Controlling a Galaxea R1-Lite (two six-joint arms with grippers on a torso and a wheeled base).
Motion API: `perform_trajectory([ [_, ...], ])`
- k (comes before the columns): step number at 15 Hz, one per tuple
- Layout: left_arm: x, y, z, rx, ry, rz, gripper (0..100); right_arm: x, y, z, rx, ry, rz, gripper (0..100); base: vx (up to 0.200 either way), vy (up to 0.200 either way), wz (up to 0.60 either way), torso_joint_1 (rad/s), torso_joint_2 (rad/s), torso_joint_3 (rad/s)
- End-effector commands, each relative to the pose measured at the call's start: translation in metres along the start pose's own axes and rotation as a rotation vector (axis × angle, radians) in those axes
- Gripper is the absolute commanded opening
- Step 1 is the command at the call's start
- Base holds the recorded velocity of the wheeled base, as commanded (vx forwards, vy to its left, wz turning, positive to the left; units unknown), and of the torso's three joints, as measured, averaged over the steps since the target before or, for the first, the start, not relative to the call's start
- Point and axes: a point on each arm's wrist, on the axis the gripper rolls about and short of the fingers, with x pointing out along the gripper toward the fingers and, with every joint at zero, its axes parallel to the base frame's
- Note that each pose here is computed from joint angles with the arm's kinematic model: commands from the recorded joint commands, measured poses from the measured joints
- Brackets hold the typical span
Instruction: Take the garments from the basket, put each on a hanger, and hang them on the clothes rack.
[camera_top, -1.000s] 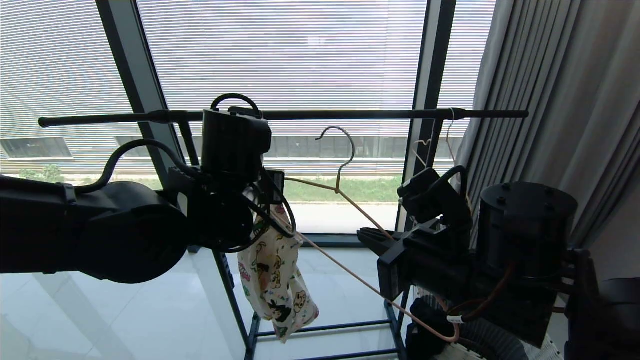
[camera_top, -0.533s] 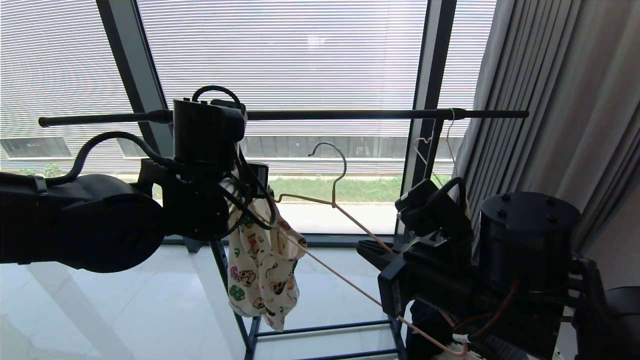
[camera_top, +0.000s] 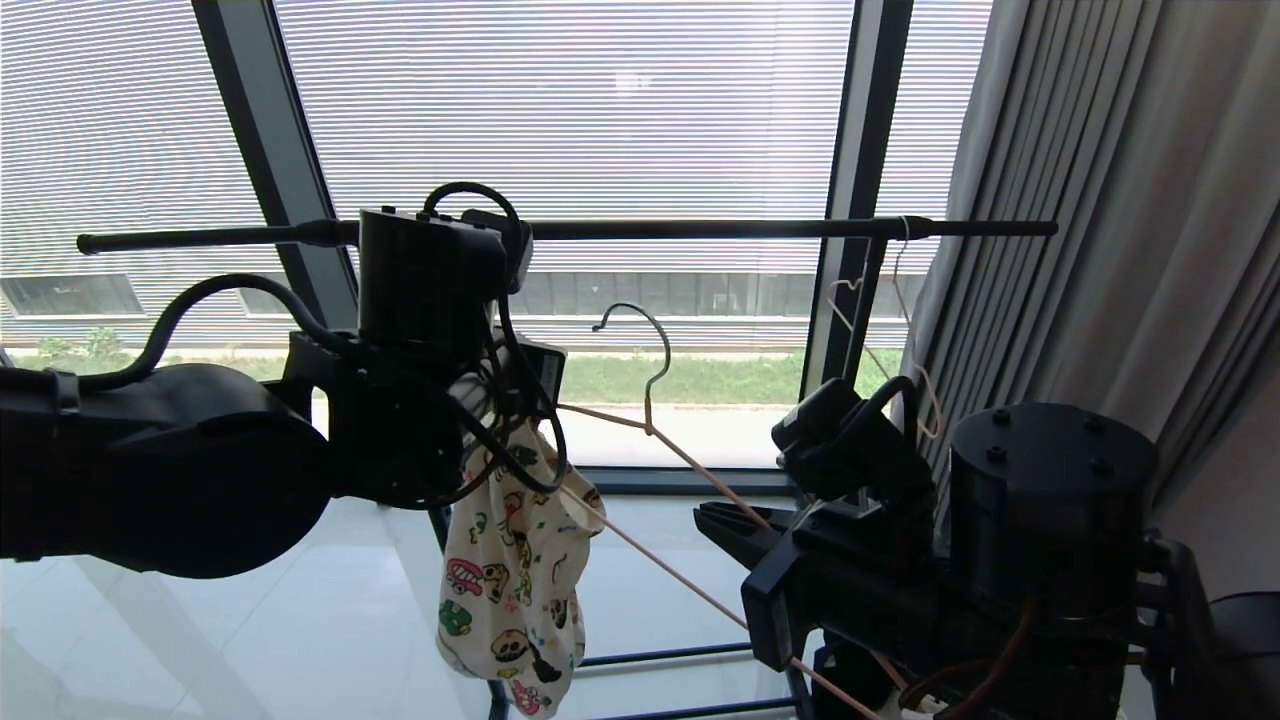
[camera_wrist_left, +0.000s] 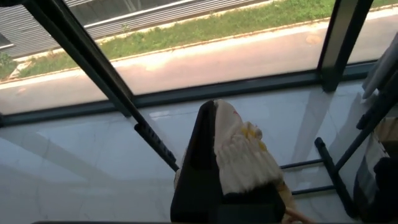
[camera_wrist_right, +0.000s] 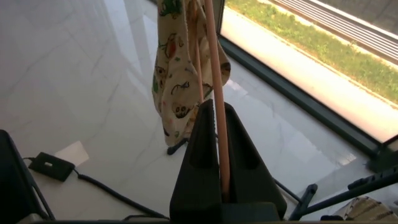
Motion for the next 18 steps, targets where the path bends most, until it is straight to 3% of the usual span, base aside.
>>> perform_trajectory([
  [1, 0.002, 0.009, -0.003, 0.03, 0.009, 0.017, 0, -0.005, 0.0, -0.005, -0.003, 0.017, 0.003, 0, 0.0, 0.0, 0.0, 0.0, 0.0, 0.0],
  [3, 0.005, 0.023, -0.007, 0.06, 0.023, 0.029, 0, -0.024, -0.002, -0.006, -0.002, 0.01, 0.005, 0, 0.0, 0.0, 0.0, 0.0, 0.0, 0.0],
  [7, 0.005, 0.022, -0.008, 0.077, 0.023, 0.003, 0, -0.036, -0.002, 0.0, 0.0, -0.022, 0.018, 0, 0.0, 0.0, 0.0, 0.0, 0.0, 0.0],
  [13, -0.024, -0.005, 0.004, 0.081, -0.055, -0.14, 0, -0.01, 0.001, -0.004, 0.056, 0.009, 0.017, 0, 0.0, 0.0, 0.0, 0.0, 0.0, 0.0],
  [18, -0.05, -0.006, 0.018, 0.009, -0.131, -0.22, 0, 0.013, 0.003, -0.003, 0.097, 0.012, 0.008, 0, 0.0, 0.0, 0.0, 0.0, 0.0, 0.0],
])
